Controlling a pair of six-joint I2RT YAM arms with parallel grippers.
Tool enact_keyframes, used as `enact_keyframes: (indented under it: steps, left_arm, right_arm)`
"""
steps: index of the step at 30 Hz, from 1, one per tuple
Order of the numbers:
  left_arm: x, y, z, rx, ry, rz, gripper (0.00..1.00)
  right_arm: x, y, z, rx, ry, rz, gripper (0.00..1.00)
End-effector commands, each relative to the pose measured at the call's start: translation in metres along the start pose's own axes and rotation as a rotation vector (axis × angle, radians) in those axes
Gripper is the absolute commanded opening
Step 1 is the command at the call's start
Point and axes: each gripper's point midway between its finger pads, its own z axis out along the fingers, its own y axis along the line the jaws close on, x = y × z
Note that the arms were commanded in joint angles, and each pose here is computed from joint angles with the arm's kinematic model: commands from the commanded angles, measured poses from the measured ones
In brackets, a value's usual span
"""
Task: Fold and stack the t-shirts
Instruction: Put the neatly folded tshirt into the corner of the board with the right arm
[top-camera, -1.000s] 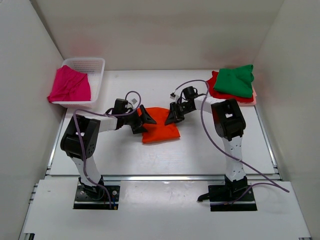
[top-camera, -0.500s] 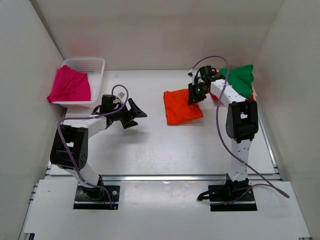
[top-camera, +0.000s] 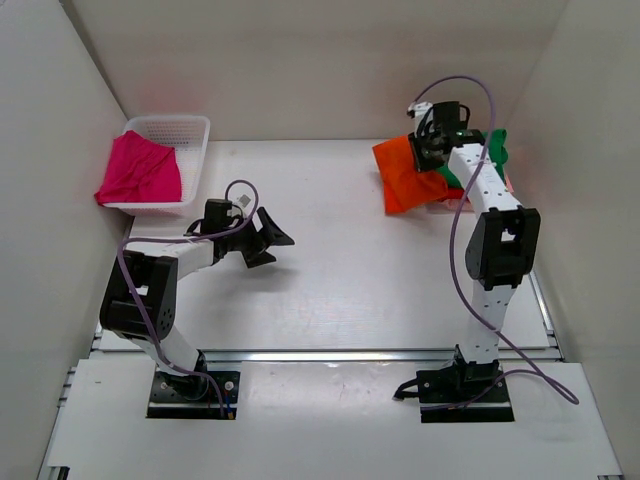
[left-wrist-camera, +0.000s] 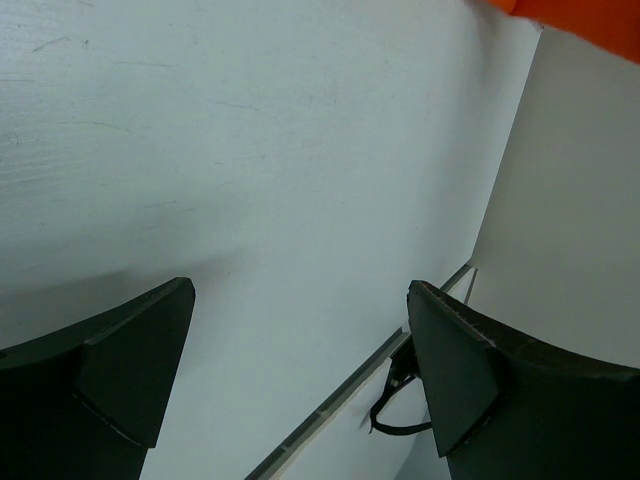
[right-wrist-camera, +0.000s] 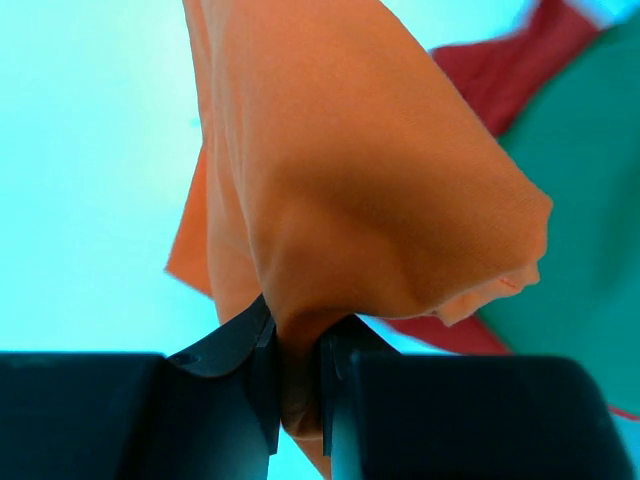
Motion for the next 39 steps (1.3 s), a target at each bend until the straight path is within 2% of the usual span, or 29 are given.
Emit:
enact_keyframes:
  steps: [1, 5, 14, 20, 28, 33, 36, 39]
  left_arm:
    - [-0.003, -0.019, -0.012, 0.062, -0.033, 0.069, 0.99]
    - [0.004, -0.011, -0.012, 0.065, -0.019, 0.063, 0.98]
    - [0.010, -0.002, -0.014, 0.049, 0.007, 0.065, 0.99]
    - [0.019, 0.003, -0.011, 0.051, 0.035, 0.052, 0.98]
    - [0.031, 0.006, -0.013, 0.044, 0.053, 0.062, 0.99]
    - [0.042, 0.009, -0.012, 0.041, 0.078, 0.054, 0.99]
    - [0.043, 0.010, -0.013, 0.035, 0.073, 0.052, 0.98]
    - [0.045, 0.011, -0.013, 0.036, 0.076, 0.051, 0.98]
  right_arm:
    - [-0.041, -0.053, -0.027, 0.113, -0.128, -0.037, 0.00]
    - [-0.056, -0.088, -0.044, 0.100, -0.193, 0.012, 0.00]
    - [-0.029, -0.155, -0.049, 0.071, -0.200, 0.109, 0.00]
    - [-0.001, -0.188, -0.019, 0.108, -0.154, 0.148, 0.00]
    - [-0.008, -0.231, 0.009, 0.301, -0.181, 0.106, 0.00]
    - [-0.025, -0.255, 0.005, 0.476, -0.229, 0.079, 0.00]
    - [-0.034, -0.258, 0.000, 0.529, -0.249, 0.054, 0.18]
    - [-0.038, -0.260, -0.007, 0.609, -0.239, 0.027, 0.48]
